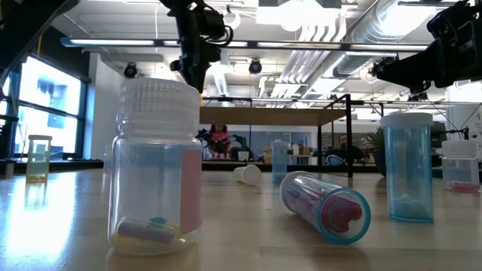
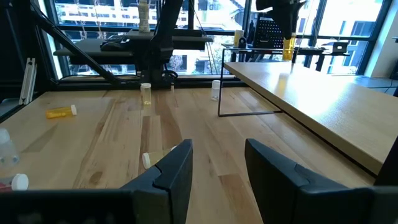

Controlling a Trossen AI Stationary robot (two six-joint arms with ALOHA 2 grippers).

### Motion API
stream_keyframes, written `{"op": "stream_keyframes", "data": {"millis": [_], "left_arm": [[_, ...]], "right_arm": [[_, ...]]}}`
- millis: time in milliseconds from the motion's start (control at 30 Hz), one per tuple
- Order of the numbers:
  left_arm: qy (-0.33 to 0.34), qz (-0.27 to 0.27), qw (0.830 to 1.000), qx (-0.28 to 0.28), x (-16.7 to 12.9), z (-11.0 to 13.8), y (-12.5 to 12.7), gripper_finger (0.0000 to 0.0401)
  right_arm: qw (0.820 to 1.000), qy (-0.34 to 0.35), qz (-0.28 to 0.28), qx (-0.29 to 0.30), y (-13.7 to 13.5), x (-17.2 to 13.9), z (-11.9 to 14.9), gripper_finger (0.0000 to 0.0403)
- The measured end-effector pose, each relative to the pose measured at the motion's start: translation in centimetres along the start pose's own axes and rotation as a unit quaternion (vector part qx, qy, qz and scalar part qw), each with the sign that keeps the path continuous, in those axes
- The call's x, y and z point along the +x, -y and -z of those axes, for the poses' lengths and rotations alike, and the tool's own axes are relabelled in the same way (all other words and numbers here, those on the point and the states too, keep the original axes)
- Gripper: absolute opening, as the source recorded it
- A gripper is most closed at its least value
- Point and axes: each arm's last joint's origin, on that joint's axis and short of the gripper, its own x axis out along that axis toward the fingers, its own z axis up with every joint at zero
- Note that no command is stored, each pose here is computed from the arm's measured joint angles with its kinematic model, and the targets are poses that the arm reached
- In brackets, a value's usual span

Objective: Pick and place medicine bottles onto shelf by color
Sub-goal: Put the top left orange pill bottle on the shelf

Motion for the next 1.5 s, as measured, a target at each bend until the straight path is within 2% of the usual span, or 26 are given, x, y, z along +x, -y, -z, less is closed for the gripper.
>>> {"op": "stream_keyframes", "data": {"millis": [300, 967, 1500], "left_arm": [[-0.017, 0.001, 1.000, 0.003, 1.3, -0.3, 0.2, 0.0113], [-0.017, 0.002, 1.000, 0.009, 1.1, -0.3, 0.7, 0.0114], [-0.013, 0.002, 1.000, 0.022, 1.1, -0.3, 0.6, 0.0158]], "right_arm": [[1.000, 0.000, 0.000, 0.000, 0.0, 0.0, 0.0, 0.0139], [1.000, 0.000, 0.000, 0.000, 0.0, 0.0, 0.0, 0.0139], [1.000, 0.000, 0.000, 0.000, 0.0, 0.0, 0.0, 0.0139]]}}
